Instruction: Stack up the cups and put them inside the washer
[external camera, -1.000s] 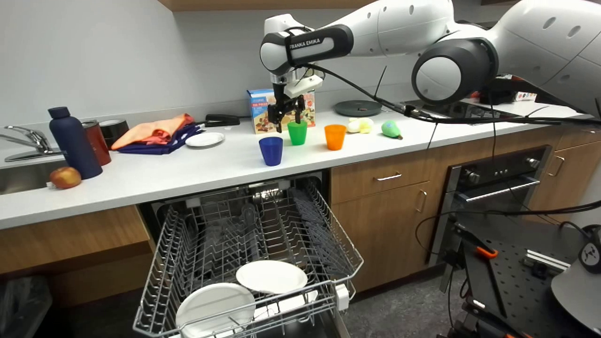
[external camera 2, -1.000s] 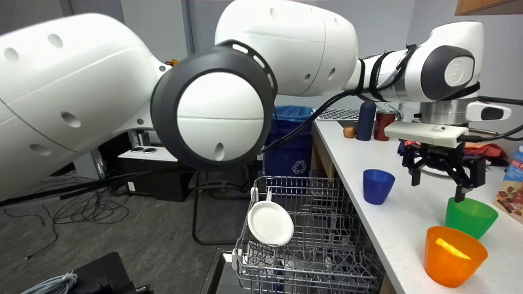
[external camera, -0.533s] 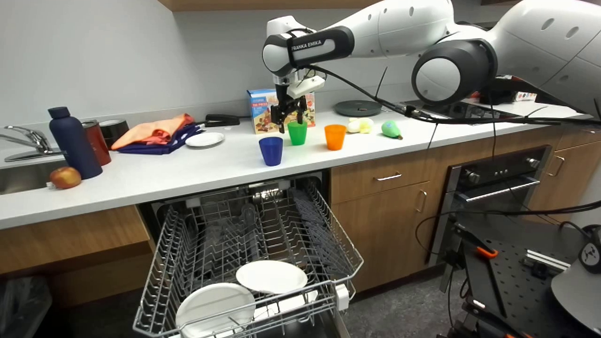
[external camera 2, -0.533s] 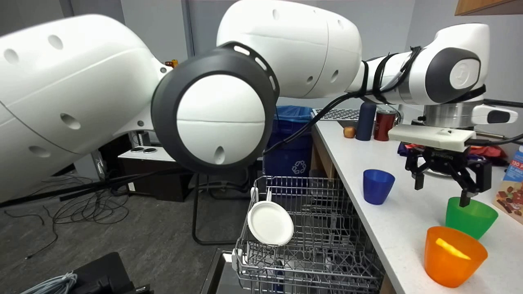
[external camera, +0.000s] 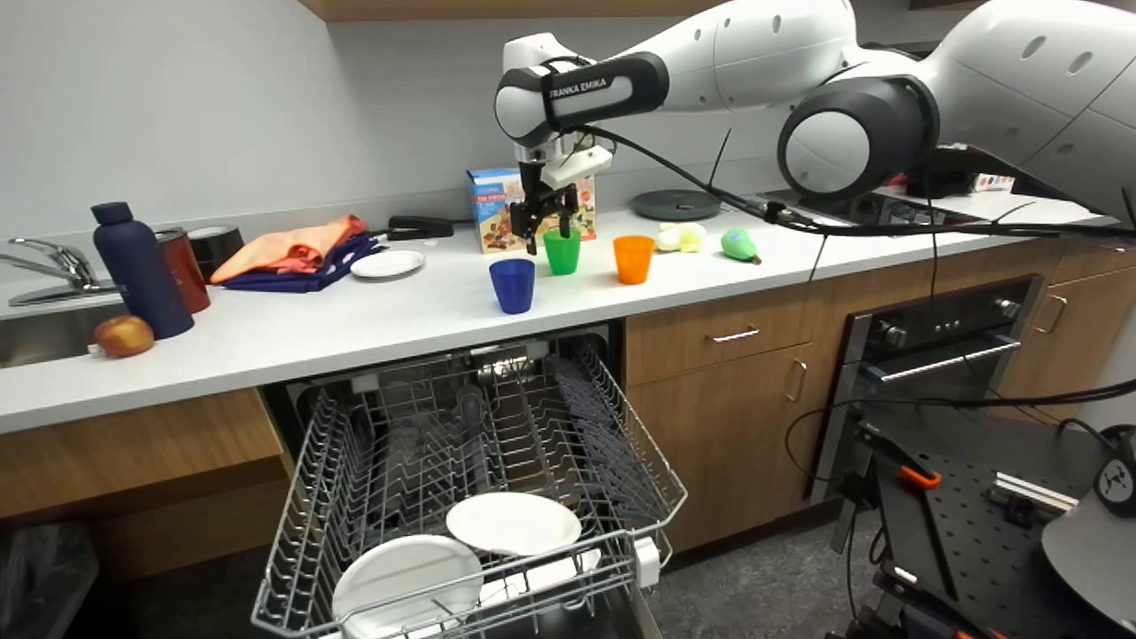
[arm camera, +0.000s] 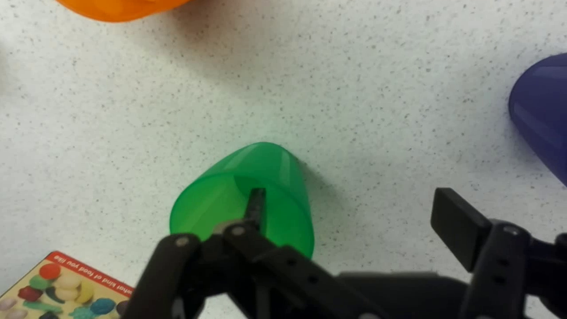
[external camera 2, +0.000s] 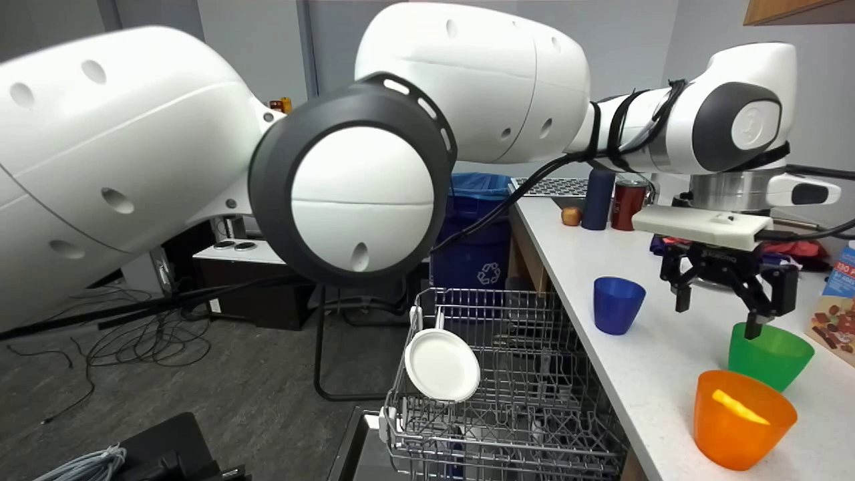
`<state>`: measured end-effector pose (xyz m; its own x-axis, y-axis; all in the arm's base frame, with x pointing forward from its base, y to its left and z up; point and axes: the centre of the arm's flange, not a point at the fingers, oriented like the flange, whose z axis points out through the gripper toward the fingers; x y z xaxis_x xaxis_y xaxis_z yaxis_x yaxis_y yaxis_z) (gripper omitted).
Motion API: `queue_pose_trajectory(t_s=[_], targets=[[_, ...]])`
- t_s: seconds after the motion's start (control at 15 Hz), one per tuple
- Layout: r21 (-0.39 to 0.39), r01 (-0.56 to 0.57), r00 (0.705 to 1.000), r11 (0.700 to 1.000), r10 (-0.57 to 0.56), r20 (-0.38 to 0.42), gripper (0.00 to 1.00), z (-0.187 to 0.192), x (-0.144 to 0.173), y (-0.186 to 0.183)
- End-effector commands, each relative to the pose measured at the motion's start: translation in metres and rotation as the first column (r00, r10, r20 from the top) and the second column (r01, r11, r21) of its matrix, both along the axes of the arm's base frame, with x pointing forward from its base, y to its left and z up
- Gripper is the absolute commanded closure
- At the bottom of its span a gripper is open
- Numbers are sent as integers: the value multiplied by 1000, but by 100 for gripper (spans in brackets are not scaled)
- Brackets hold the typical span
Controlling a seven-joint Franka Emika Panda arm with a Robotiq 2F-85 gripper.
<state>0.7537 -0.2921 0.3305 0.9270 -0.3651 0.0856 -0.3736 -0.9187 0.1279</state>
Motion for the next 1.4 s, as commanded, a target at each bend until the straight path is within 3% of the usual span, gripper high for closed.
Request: queue_pose_trajectory(t_s=[0.0, 0.6, 1.0, 1.33], targets=[[10, -8, 999, 1000, 8, 33, 31, 2, 46, -10], [8, 1, 997, 1000, -1, 79, 99, 14, 50, -9], [11, -41, 984, 999, 38, 174, 99, 55, 58, 18], [32, -121, 960, 992, 108, 259, 99, 105, 69, 82]])
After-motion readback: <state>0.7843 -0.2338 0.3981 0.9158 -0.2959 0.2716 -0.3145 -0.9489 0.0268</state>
